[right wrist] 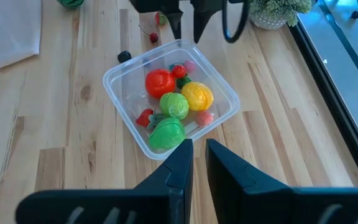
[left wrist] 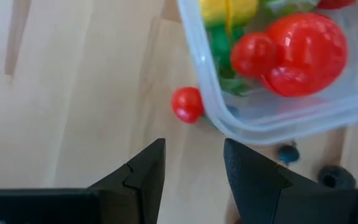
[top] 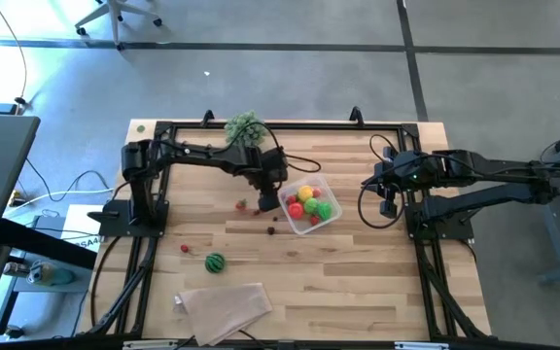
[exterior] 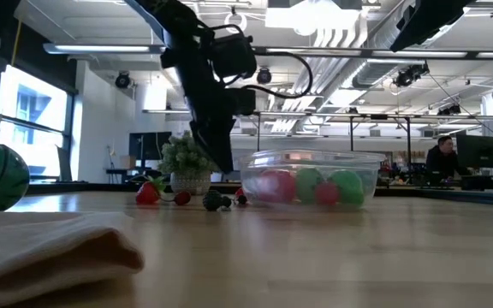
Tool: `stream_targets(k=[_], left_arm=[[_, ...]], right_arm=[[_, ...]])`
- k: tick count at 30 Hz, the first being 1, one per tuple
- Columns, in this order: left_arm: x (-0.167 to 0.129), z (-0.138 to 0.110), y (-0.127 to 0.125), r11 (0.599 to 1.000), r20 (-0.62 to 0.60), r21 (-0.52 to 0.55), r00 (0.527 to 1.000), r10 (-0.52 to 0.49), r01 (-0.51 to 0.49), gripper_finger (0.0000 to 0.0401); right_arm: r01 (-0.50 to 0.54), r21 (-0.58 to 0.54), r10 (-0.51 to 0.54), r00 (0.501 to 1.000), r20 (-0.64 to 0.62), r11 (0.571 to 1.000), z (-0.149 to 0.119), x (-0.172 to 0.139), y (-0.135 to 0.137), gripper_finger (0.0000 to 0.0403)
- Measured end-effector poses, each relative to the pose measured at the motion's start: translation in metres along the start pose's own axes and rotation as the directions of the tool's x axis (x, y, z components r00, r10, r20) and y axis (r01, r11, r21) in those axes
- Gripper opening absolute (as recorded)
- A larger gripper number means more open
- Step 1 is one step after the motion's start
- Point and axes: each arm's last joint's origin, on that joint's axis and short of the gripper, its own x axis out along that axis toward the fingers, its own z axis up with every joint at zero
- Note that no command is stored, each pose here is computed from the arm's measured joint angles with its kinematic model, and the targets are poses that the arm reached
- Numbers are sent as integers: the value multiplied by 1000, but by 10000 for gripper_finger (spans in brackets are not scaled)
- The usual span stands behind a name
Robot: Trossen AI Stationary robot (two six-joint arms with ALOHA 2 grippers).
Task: Pick and placing Produce into tupperware
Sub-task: Put the top blackberry into the transparent bin
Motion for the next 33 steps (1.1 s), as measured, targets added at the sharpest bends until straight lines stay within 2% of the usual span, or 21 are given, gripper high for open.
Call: stream_targets(k=[9, 15, 21, 26, 33], left_arm=[[2, 10, -12, 999, 99, 38, 995, -32, 28, 154], [2, 17, -26, 991, 168, 87, 979, -112, 99, 154], [4, 21, -31, 987, 208, 111, 969, -135, 114, 154], [7, 21, -30, 989, 203, 112, 972, -117, 95, 154], [2, 18, -28, 990, 135, 126, 988, -75, 58, 154]], right_arm=[[0, 0, 0, 1000, 0, 1000, 0, 0, 0, 34], [0, 0, 0, 1000, 0, 1000, 0, 0, 0, 34], [0, 0, 0, 1000, 0, 1000, 0, 0, 0, 34], [0, 0, 0, 1000, -1, 1000, 0, 0, 0, 34], [0, 0, 0, 1000, -1, 1000, 0, 0, 0, 34]])
